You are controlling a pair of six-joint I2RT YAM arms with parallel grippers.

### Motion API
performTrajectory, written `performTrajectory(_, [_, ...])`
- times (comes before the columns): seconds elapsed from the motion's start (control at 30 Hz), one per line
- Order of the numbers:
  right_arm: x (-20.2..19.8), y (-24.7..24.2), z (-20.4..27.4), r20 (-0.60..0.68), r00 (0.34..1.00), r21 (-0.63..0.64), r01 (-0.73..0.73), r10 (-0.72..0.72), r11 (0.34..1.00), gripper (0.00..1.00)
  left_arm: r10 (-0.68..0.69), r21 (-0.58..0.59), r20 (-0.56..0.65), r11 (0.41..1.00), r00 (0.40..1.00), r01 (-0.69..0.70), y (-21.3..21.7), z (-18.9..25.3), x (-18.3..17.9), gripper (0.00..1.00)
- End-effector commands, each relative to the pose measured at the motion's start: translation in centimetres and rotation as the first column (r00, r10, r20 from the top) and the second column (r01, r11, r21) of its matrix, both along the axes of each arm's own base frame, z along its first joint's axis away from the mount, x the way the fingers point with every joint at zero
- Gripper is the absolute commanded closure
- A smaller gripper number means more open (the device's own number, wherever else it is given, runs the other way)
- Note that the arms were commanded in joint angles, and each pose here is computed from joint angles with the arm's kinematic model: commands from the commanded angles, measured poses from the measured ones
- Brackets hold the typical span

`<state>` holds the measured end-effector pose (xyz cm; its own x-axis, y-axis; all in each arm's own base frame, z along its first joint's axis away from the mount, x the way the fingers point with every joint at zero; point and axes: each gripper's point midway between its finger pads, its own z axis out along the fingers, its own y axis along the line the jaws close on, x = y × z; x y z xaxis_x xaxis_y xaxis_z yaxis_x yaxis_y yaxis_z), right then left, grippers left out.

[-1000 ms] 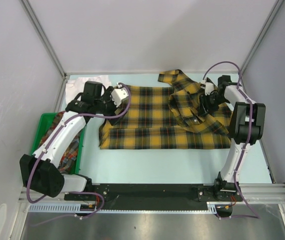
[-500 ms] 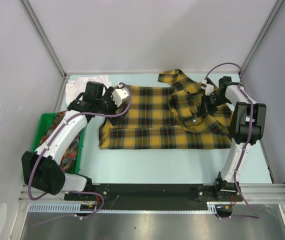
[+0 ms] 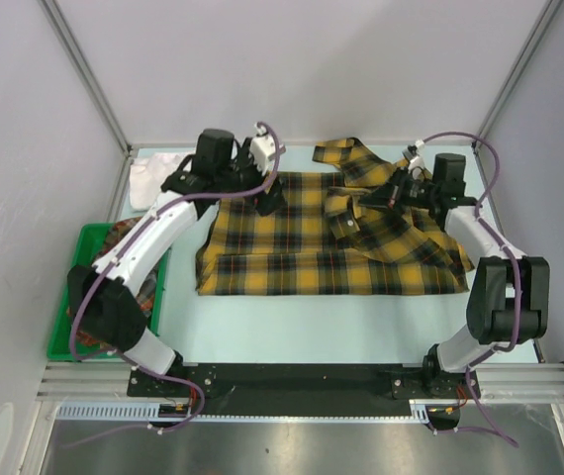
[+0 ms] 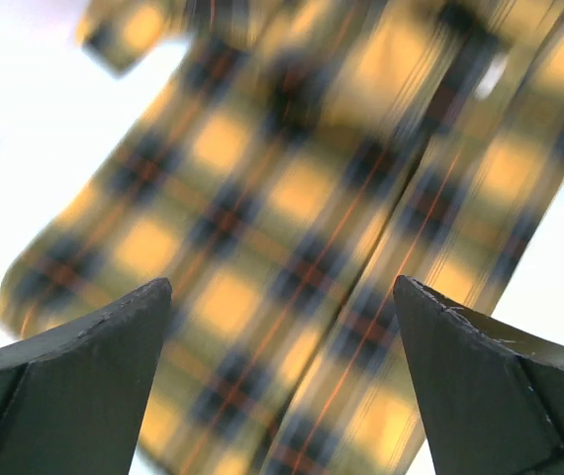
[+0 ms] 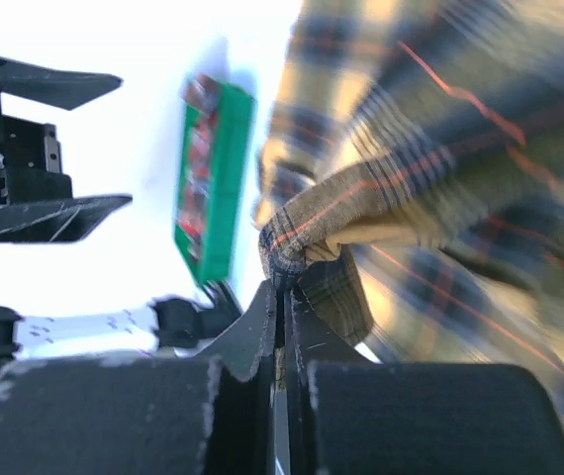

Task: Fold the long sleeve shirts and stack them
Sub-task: Fold the shirt

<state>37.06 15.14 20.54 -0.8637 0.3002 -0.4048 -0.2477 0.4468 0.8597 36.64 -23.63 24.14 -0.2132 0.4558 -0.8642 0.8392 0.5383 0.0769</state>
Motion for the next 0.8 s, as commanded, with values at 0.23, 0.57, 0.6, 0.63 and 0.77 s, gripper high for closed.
performTrajectory(0.23, [2.8, 5.9, 10.6, 0.283, 0.944, 0.188, 0.12, -0.171, 0.975, 1.0, -0.12, -0.113, 0.196, 0.983, 0.973, 0.144, -10.3, 6.3, -0.4, 0.0])
performTrajectory(0.57, [2.7, 7.2, 11.6, 0.302, 0.925, 0.256, 0.157, -0.233, 0.954, 1.0, -0.048, -0.089, 0.32, 0.993, 0.946, 0.081, -13.1, 5.5, 2.4, 0.0])
performTrajectory(0.6, [2.7, 7.3, 11.9, 0.308, 0.923, 0.267, 0.149, -0.231, 0.952, 1.0, -0.042, -0.092, 0.313, 0.993, 0.949, 0.074, -13.1, 5.3, 2.7, 0.0])
performTrajectory(0.63, [2.6, 7.5, 12.0, 0.306, 0.924, 0.274, 0.146, -0.23, 0.951, 1.0, -0.018, -0.077, 0.305, 0.996, 0.952, 0.044, -13.0, 4.4, 3.3, 0.01])
performTrajectory(0.77, [2.5, 7.7, 12.0, 0.299, 0.925, 0.278, 0.15, -0.234, 0.949, 1.0, 0.047, -0.053, 0.329, 0.998, 0.943, -0.031, -12.5, 4.1, 5.0, 0.13])
